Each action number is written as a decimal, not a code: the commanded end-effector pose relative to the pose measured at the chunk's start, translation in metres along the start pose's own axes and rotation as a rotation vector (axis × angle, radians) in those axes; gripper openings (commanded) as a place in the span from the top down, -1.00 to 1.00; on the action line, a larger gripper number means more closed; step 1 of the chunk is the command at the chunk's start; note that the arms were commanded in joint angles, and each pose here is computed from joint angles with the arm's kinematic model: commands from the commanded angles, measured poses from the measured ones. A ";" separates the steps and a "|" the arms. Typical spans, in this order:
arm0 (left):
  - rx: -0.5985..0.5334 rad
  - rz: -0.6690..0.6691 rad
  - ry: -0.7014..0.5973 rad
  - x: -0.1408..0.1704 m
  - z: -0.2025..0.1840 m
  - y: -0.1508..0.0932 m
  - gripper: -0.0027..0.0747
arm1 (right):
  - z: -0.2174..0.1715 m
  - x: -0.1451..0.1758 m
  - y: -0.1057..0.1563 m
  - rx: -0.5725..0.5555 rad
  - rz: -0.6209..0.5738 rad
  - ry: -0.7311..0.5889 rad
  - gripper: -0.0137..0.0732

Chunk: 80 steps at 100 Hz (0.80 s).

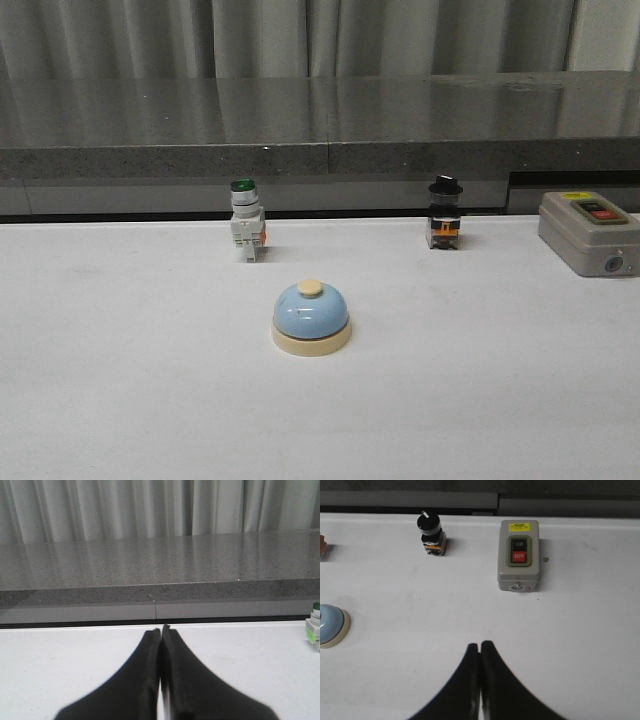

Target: Place and press bell with both arms

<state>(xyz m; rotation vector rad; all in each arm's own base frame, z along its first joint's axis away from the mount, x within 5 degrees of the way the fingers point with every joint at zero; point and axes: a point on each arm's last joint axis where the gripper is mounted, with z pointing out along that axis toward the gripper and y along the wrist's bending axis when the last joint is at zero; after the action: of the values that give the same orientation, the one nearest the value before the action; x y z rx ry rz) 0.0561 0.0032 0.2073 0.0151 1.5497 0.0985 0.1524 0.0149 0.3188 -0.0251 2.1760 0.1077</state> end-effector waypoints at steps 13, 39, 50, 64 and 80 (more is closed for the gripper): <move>0.003 -0.011 -0.066 0.006 -0.001 -0.001 0.98 | -0.049 0.021 -0.002 -0.003 -0.012 -0.262 0.82; 0.003 -0.011 -0.066 0.006 -0.001 -0.001 0.98 | -0.086 0.040 -0.003 -0.013 -0.014 -0.410 0.82; 0.003 -0.011 -0.066 0.006 -0.001 -0.001 0.98 | -0.087 0.040 -0.003 -0.013 -0.015 -0.417 0.82; 0.003 -0.011 -0.066 0.006 -0.001 -0.001 0.98 | -0.087 0.040 -0.003 -0.013 -0.015 -0.417 0.82; 0.003 -0.011 -0.066 0.006 -0.001 -0.001 0.98 | -0.087 0.040 -0.003 -0.013 -0.015 -0.417 0.82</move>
<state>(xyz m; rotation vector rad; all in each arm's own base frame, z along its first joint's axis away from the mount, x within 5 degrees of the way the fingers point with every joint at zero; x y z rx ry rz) 0.0561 0.0032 0.2073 0.0151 1.5497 0.0985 0.0572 0.0061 0.3216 -0.0192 1.8441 0.1223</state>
